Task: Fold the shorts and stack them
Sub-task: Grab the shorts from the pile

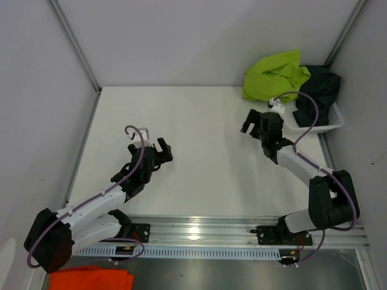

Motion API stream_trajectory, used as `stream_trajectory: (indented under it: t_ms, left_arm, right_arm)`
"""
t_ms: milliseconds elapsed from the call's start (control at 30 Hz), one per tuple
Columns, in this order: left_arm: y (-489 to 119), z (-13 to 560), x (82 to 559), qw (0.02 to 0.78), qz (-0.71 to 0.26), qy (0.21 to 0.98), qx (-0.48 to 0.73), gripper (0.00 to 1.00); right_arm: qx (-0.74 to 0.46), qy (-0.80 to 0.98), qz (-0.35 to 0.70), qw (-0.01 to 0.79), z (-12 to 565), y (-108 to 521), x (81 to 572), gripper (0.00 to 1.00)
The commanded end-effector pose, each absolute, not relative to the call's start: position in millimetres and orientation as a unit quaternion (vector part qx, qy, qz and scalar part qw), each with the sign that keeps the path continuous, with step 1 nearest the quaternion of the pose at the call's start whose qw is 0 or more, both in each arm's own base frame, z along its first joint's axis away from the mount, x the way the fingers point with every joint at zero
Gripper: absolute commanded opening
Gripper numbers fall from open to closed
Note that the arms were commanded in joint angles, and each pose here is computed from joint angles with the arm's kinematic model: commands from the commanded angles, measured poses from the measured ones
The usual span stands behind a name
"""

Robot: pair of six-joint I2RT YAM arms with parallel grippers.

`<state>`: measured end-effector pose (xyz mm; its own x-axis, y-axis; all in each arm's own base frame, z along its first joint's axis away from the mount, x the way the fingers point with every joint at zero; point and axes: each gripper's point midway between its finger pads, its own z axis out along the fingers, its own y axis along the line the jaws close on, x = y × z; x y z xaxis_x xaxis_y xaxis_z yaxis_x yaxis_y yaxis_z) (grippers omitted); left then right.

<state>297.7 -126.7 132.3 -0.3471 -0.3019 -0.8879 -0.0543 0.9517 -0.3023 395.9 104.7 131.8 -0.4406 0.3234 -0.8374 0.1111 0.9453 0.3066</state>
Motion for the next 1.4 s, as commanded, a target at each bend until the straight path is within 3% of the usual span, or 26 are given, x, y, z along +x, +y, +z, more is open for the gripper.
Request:
stream_trajectory:
  t_ms: [0,33,67,167,200,267,333,400,433,500,533,800,833,867,967,1000,1033,1233,1367]
  left_arm:
    - [-130.3,151.2,300.6,0.568,-0.117,0.809,-0.096,0.99]
    - [-131.7,153.7,300.7,0.57,-0.121,0.807,-0.094,0.99]
    - [-133.0,154.5,299.6,0.57,-0.125,0.807,-0.087,0.99]
    - [-135.4,156.3,297.8,0.575,-0.131,0.805,-0.072,0.99]
    - [-136.3,157.9,297.7,0.576,-0.132,0.804,-0.065,0.99]
    - [-133.6,157.9,298.5,0.579,-0.121,0.804,-0.061,0.99]
    - [-132.9,155.7,298.2,0.575,-0.118,0.807,-0.062,0.99]
    - [-136.1,157.1,298.8,0.575,-0.123,0.807,-0.058,0.99]
    - [-135.9,155.7,299.3,0.573,-0.122,0.809,-0.058,0.99]
    - [-134.5,156.3,300.1,0.571,-0.118,0.809,-0.066,0.99]
    - [-133.4,153.4,299.7,0.568,-0.114,0.812,-0.067,0.99]
    - [-141.0,146.0,302.5,0.553,-0.119,0.822,-0.061,0.99]
    - [-142.1,145.7,302.5,0.55,-0.12,0.824,-0.06,0.99]
    - [-143.4,145.2,303.4,0.548,-0.12,0.825,-0.059,0.99]
    - [-144.9,143.6,303.1,0.545,-0.123,0.827,-0.058,0.99]
    - [-144.6,143.2,303.2,0.545,-0.121,0.827,-0.058,0.99]
    - [-144.5,144.9,303.4,0.547,-0.122,0.826,-0.059,0.99]
    - [-138.5,150.8,301.6,0.56,-0.12,0.817,-0.067,0.99]
    - [-139.7,156.5,299.8,0.567,-0.132,0.81,-0.064,0.99]
  right_arm:
    - [0.114,0.813,0.108,0.561,195.6,109.0,447.6,0.99]
    - [0.114,0.826,0.1,0.544,181.1,106.9,465.5,1.0]
    - [0.113,0.807,0.113,0.568,219.4,112.7,491.9,0.99]
    - [0.097,0.829,0.102,0.541,204.3,115.2,534.6,0.99]
    - [0.092,0.81,0.107,0.569,236.3,118.2,553.9,1.0]
    - [0.097,0.808,0.084,0.575,228.5,112.8,579.3,0.99]
    - [0.121,0.787,0.061,0.602,256.7,103.0,603.7,0.99]
    - [0.134,0.804,0.028,0.578,227.0,94.4,623.2,0.99]
    - [0.155,0.781,0.013,0.605,257.9,86.4,636.3,0.99]
    - [0.157,0.794,-0.01,0.587,228.9,81.0,653.6,0.99]
    - [0.166,0.778,-0.01,0.606,249.4,78.7,662.9,0.99]
    - [0.251,0.741,-0.069,0.619,230.7,46.8,685.6,0.99]
    - [0.251,0.741,-0.067,0.62,231.1,46.5,685.5,0.94]
    - [0.249,0.741,-0.067,0.62,232.4,46.5,685.0,0.72]
    - [0.252,0.74,-0.069,0.62,238.8,44.7,680.5,0.32]
    - [0.248,0.74,-0.062,0.621,243.0,46.6,679.6,0.09]
    - [0.247,0.738,-0.058,0.625,249.6,47.2,677.9,0.0]
    - [0.195,0.707,0.011,0.68,364.5,86.1,645.6,0.0]
    - [0.123,0.681,0.078,0.718,456.8,141.1,590.0,0.0]
